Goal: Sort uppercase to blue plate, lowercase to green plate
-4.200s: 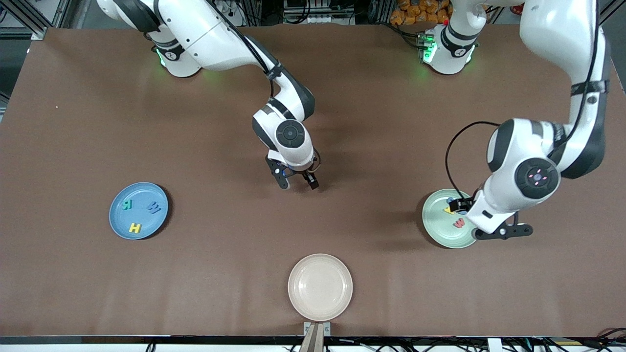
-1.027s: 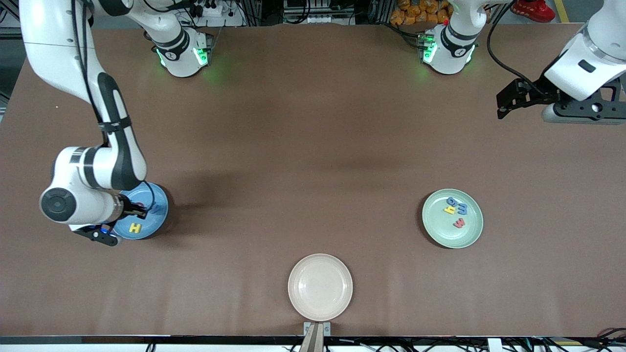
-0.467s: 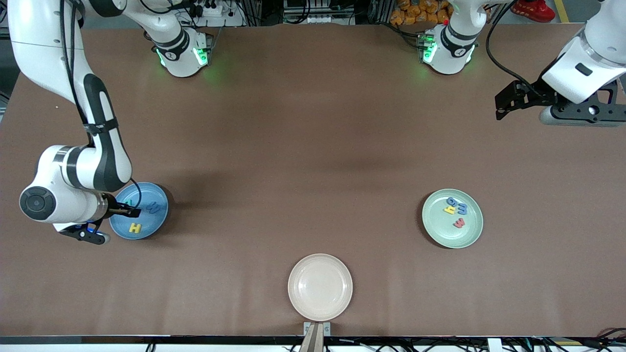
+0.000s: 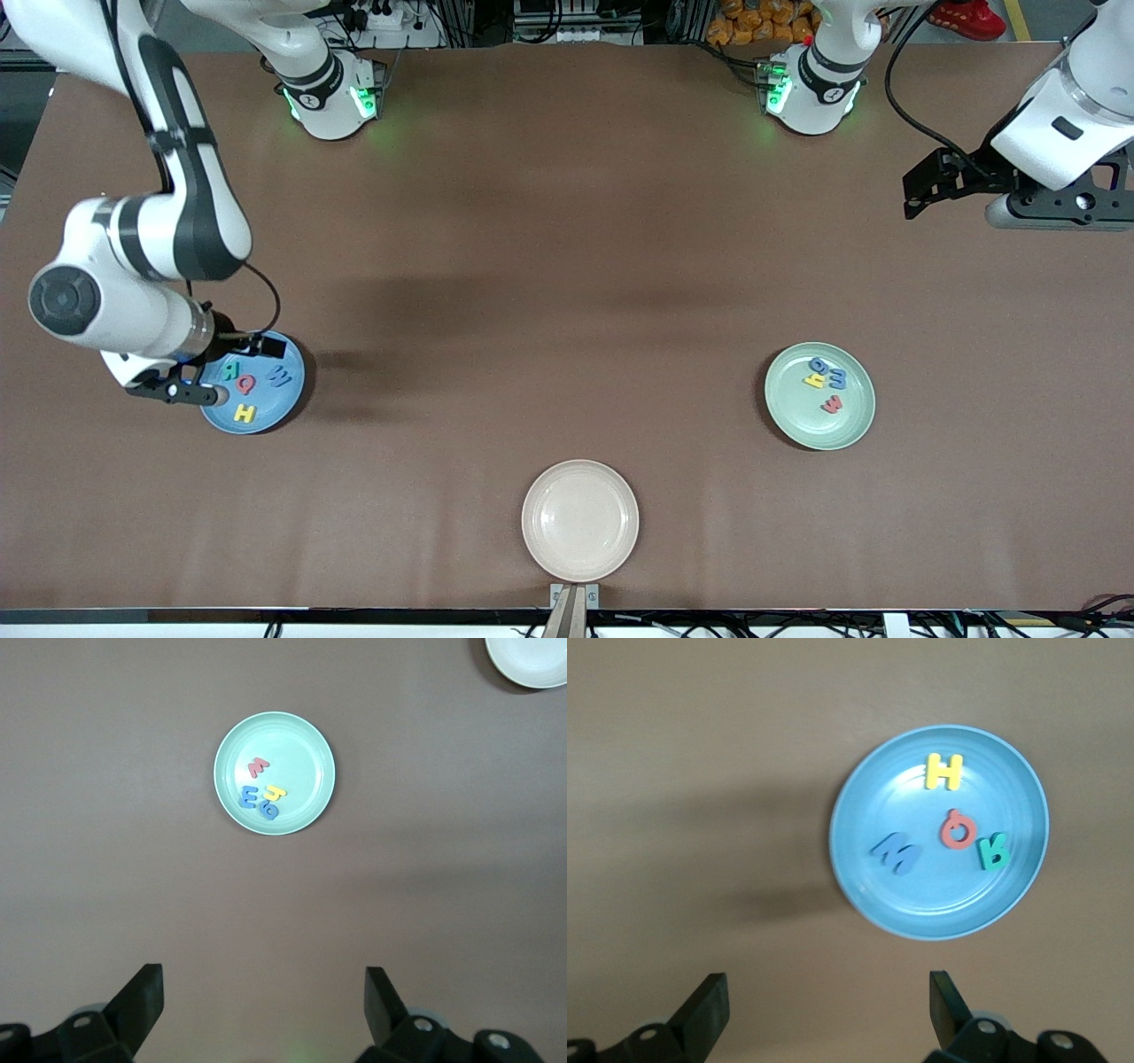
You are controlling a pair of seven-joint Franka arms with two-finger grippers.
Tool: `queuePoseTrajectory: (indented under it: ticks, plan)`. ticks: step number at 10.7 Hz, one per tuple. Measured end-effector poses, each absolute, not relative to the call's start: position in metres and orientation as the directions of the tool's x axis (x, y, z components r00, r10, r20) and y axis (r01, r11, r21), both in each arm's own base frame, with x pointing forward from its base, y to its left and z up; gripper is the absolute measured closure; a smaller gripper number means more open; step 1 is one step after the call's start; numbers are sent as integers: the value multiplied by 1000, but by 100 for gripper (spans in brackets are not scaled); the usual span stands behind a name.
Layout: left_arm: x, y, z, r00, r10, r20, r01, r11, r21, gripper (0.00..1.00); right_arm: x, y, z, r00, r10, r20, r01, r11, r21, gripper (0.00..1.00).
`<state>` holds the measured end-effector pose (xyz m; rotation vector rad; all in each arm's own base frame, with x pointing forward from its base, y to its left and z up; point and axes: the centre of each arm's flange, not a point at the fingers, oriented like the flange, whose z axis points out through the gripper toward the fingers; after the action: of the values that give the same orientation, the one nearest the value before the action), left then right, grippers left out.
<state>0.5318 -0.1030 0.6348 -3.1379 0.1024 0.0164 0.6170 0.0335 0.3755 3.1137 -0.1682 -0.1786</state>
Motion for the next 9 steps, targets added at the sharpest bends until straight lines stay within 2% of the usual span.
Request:
queuePoseTrajectory:
  ticks: [5, 7, 9]
  plan:
    - [532, -99, 636, 998, -58, -8, -58, -998, -1, 0, 585, 23, 461, 998, -50, -23, -50, -999, -2, 0]
    - [533, -93, 639, 999, -46, -1, -46, -999, -1, 0, 576, 27, 508, 999, 6, 45, 6, -1000, -2, 0]
    - [535, -83, 640, 1000, -28, 0, -28, -1000, -1, 0, 570, 27, 560, 998, 29, 56, 29, -1000, 0, 0]
